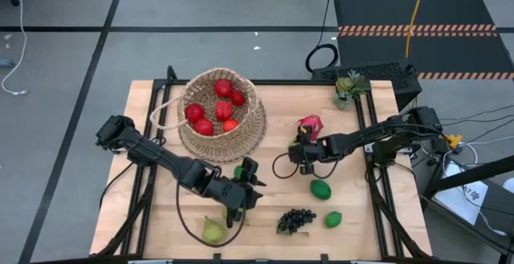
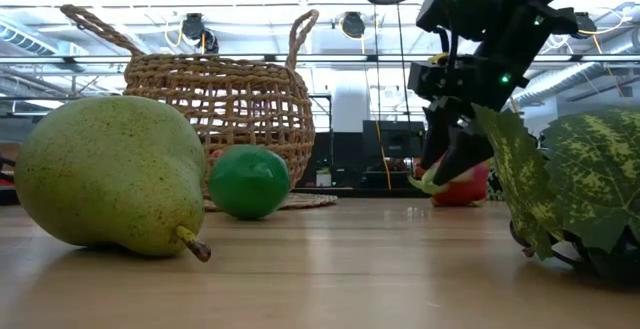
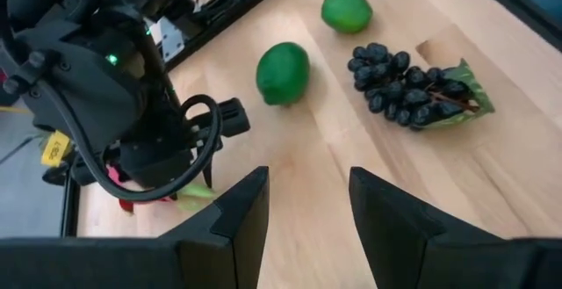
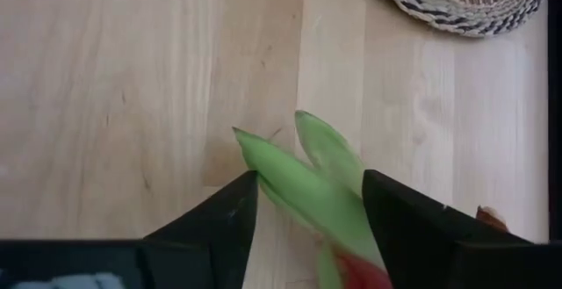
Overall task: Build produce basket
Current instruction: Put the dragon fruit into the basket
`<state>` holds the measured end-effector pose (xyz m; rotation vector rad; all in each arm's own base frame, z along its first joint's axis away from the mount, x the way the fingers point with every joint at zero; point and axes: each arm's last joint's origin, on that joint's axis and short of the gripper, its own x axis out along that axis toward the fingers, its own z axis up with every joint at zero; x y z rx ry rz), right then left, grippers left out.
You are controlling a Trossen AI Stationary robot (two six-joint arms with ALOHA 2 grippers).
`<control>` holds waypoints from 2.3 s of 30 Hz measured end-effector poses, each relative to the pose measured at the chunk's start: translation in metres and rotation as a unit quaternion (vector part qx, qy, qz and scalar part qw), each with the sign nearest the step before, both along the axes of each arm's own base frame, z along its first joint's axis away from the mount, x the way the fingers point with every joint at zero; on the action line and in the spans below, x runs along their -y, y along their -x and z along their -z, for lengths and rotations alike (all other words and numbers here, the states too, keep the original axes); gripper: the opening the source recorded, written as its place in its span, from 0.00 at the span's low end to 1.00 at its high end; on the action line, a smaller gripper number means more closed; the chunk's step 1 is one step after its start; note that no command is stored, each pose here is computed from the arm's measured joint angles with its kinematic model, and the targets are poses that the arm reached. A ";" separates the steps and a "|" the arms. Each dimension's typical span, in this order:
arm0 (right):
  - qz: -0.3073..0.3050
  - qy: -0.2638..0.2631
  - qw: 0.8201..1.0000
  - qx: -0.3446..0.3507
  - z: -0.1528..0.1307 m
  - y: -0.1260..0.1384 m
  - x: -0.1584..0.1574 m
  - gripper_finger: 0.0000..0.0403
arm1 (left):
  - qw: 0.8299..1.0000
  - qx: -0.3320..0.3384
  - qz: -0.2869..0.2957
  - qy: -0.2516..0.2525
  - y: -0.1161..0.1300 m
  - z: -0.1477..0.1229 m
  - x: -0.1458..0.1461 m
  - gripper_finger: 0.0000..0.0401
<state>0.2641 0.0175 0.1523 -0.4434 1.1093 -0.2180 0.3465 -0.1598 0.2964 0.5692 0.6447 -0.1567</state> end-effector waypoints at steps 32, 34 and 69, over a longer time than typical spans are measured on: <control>0.025 -0.060 0.974 0.218 -0.074 0.015 -0.005 0.02 | 0.999 0.019 -0.034 0.029 -0.007 -0.003 -0.012 0.40; 0.016 -0.065 0.970 0.235 -0.082 0.020 -0.008 0.02 | 0.999 0.020 -0.036 0.032 -0.008 -0.003 -0.012 0.40; -0.059 -0.126 0.868 0.476 -0.148 0.032 -0.040 0.01 | 0.954 0.136 -0.246 0.102 -0.040 0.000 -0.051 0.77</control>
